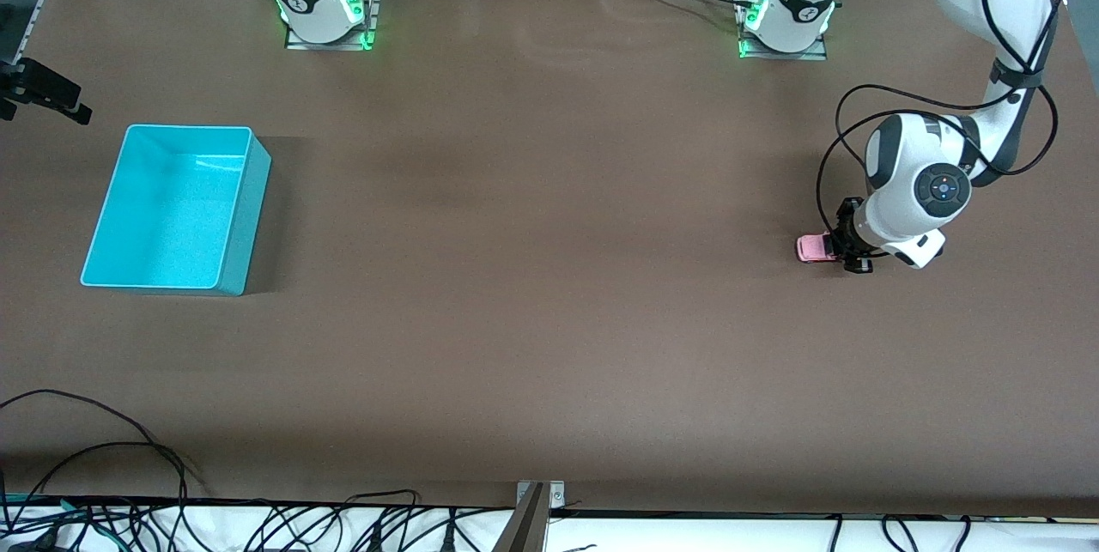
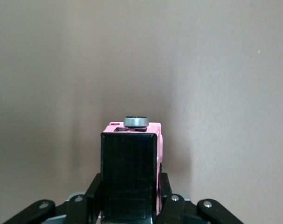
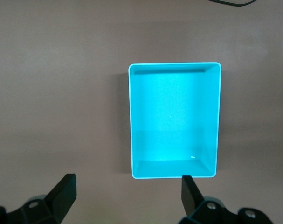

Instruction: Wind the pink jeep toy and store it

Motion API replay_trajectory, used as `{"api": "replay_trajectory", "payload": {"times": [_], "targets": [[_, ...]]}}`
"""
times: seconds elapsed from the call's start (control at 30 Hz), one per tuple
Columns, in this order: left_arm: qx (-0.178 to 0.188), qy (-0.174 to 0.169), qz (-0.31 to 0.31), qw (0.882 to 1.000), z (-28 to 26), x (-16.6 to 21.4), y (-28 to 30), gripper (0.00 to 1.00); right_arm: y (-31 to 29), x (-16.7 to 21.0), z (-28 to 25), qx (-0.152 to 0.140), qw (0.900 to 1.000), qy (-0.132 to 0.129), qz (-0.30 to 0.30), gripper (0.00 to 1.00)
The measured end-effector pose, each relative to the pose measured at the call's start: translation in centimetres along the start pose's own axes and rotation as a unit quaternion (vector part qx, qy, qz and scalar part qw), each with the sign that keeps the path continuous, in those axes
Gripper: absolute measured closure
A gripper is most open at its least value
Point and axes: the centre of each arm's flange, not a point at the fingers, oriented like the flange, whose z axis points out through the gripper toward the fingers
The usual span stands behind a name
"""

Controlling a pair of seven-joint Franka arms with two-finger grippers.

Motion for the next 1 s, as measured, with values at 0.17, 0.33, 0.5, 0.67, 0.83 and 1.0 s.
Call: {"api": "replay_trajectory", "payload": {"times": [0.17,0.33,0.5,0.67,0.83,1.0], "targets": [[-0.001,0.004,0.0,1.0,0.2,1.5,0.0,0.5,0.0,0.0,0.0,0.0,1.0,0.0,0.0,0.0],[-0.003,0.003,0.007,1.0,0.4,3.2,0.1,0.5,0.0,0.0,0.0,0.0,1.0,0.0,0.0,0.0],[-0.005,0.001,0.015,1.0,0.5,5.1,0.0,0.5,0.0,0.0,0.0,0.0,1.0,0.0,0.0,0.0],[-0.009,0.0,0.018,1.0,0.7,6.9,0.0,0.5,0.0,0.0,0.0,0.0,1.0,0.0,0.0,0.0],[-0.013,0.005,0.022,1.0,0.9,8.5,-0.1,0.5,0.0,0.0,0.0,0.0,1.0,0.0,0.0,0.0],[-0.017,0.014,0.026,0.999,1.1,9.9,-0.2,0.5,0.0,0.0,0.0,0.0,1.0,0.0,0.0,0.0]]}}
